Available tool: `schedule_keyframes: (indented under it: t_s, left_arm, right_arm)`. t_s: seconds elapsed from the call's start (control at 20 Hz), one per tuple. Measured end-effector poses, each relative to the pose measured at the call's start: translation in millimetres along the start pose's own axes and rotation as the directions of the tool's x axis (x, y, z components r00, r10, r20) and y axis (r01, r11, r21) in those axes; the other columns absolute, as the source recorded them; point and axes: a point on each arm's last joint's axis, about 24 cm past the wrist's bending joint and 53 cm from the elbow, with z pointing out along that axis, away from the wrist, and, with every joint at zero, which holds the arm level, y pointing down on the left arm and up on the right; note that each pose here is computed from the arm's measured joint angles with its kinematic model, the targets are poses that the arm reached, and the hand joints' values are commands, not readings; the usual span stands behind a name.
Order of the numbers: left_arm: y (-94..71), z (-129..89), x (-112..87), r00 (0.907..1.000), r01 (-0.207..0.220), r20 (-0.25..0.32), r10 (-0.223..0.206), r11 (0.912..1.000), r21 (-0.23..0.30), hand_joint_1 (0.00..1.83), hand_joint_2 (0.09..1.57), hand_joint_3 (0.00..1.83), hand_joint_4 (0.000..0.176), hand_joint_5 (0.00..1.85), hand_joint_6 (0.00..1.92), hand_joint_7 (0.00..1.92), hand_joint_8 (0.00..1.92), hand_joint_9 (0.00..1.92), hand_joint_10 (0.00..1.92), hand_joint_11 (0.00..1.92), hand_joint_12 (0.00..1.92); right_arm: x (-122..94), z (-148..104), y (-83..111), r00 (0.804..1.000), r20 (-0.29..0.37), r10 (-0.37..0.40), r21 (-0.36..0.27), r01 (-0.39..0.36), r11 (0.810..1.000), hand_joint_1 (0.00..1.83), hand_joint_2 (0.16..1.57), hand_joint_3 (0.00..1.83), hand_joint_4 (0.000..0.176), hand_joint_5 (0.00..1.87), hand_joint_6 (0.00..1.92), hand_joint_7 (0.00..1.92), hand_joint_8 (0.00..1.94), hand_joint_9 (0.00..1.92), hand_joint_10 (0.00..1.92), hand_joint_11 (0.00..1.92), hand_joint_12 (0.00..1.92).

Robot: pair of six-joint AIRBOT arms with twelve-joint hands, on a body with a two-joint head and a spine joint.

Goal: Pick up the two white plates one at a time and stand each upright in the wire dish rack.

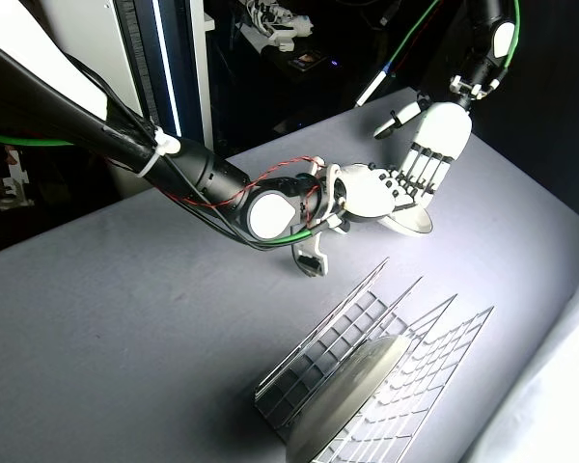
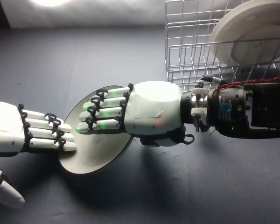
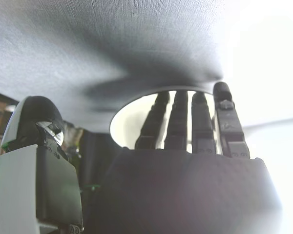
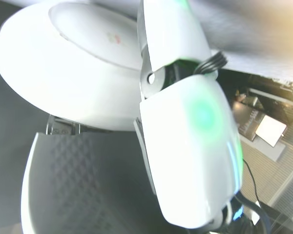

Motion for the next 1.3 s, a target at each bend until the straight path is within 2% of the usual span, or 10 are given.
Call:
schedule_keyframes:
  t_s: [0.05,0.1,0.15,0.2,0.3,0.4,0.8,0.85,0.95,1.3]
  left_arm:
    - [-0.1,0.0,0.2,1.0000,0.002,-0.001,-0.002,1.0000,0.000,0.00,1.04,0.00,0.000,0.01,0.00,0.02,0.00,0.00,0.00,0.01,0.01]
    - [0.3,-0.2,0.0,1.0000,0.001,-0.001,-0.001,1.0000,0.000,0.00,1.04,0.00,0.000,0.00,0.00,0.00,0.00,0.00,0.00,0.01,0.01]
    - [0.4,-0.5,-0.9,1.0000,-0.004,0.001,0.004,1.0000,0.002,0.00,1.05,0.00,0.000,0.01,0.00,0.01,0.01,0.00,0.00,0.01,0.01]
    - [-0.2,1.1,-1.6,1.0000,-0.003,0.003,0.003,1.0000,0.004,0.00,1.06,0.00,0.000,0.02,0.01,0.03,0.01,0.01,0.00,0.02,0.01]
    - [-0.4,2.0,-1.3,1.0000,-0.004,0.002,0.004,1.0000,0.004,0.00,1.04,0.00,0.000,0.01,0.00,0.03,0.01,0.01,0.00,0.03,0.02]
    - [-1.0,2.0,-1.2,1.0000,-0.004,0.002,0.004,1.0000,0.007,0.00,1.04,0.00,0.000,0.00,0.00,0.00,0.00,0.00,0.00,0.00,0.00]
    - [-2.7,1.2,-16.1,0.9992,-0.036,0.018,0.036,0.9993,0.008,0.00,1.05,0.00,0.000,0.02,0.01,0.03,0.01,0.00,0.00,0.01,0.01]
    - [-5.0,1.0,-26.8,0.9980,-0.052,0.038,0.051,0.9986,0.012,0.00,1.04,0.00,0.000,0.01,0.00,0.01,0.00,0.00,0.00,0.02,0.01]
    - [-5.6,-5.3,-45.1,0.9948,-0.073,0.071,0.073,0.9973,0.004,0.00,1.04,0.00,0.000,0.02,0.01,0.02,0.01,0.01,0.00,0.03,0.01]
    - [-21.5,-46.1,-139.5,0.9511,-0.118,0.288,0.111,0.9929,0.010,0.00,1.06,0.00,0.000,0.07,0.01,0.07,0.01,0.05,0.01,0.06,0.03]
  right_arm:
    - [-0.2,0.8,0.7,1.000,0.002,0.000,-0.004,0.000,1.000,1.75,1.12,0.00,0.000,0.63,0.09,0.67,0.08,0.68,0.14,0.47,1.54]
    - [-0.2,1.1,1.2,1.000,0.002,0.001,-0.005,-0.001,1.000,1.43,1.14,0.00,0.000,0.80,0.96,0.91,0.73,0.84,1.03,0.49,1.43]
    - [-1.3,1.9,3.3,1.000,0.008,-0.008,-0.014,0.008,1.000,1.36,1.15,0.00,0.000,0.83,1.10,0.94,0.94,0.83,1.28,0.45,1.50]
    - [-6.4,5.9,9.6,1.000,0.025,0.004,-0.032,-0.004,0.999,1.25,1.13,0.00,0.000,0.92,0.98,1.00,1.01,0.86,1.00,0.54,1.53]
    - [-12.8,6.0,13.4,0.999,0.043,0.011,-0.048,-0.009,0.999,1.38,1.10,0.00,0.000,0.91,0.95,1.02,0.87,0.99,1.18,0.83,1.40]
    - [-10.6,5.7,14.1,0.999,0.038,0.001,-0.050,0.001,0.999,1.48,1.11,0.00,0.000,0.88,0.95,0.97,0.88,0.98,1.06,0.84,1.59]
    - [-13.9,5.0,19.8,0.999,0.051,-0.002,-0.075,0.005,0.997,1.38,1.12,0.00,0.000,0.87,1.01,0.99,0.95,0.94,1.24,0.80,1.39]
    - [-15.2,3.8,20.5,0.999,0.055,-0.003,-0.080,0.008,0.997,1.46,1.12,0.00,0.000,0.89,0.98,0.95,0.93,0.94,1.13,0.80,1.58]
    - [-16.2,2.3,23.2,0.998,0.057,-0.005,-0.089,0.010,0.996,1.39,1.09,0.00,0.000,0.94,0.93,1.03,0.88,0.98,1.16,0.84,1.34]
    - [-46.8,-16.3,36.1,0.996,0.087,-0.012,-0.083,0.019,0.996,1.38,1.11,0.00,0.000,0.91,1.02,1.01,0.91,0.94,1.18,0.83,1.25]
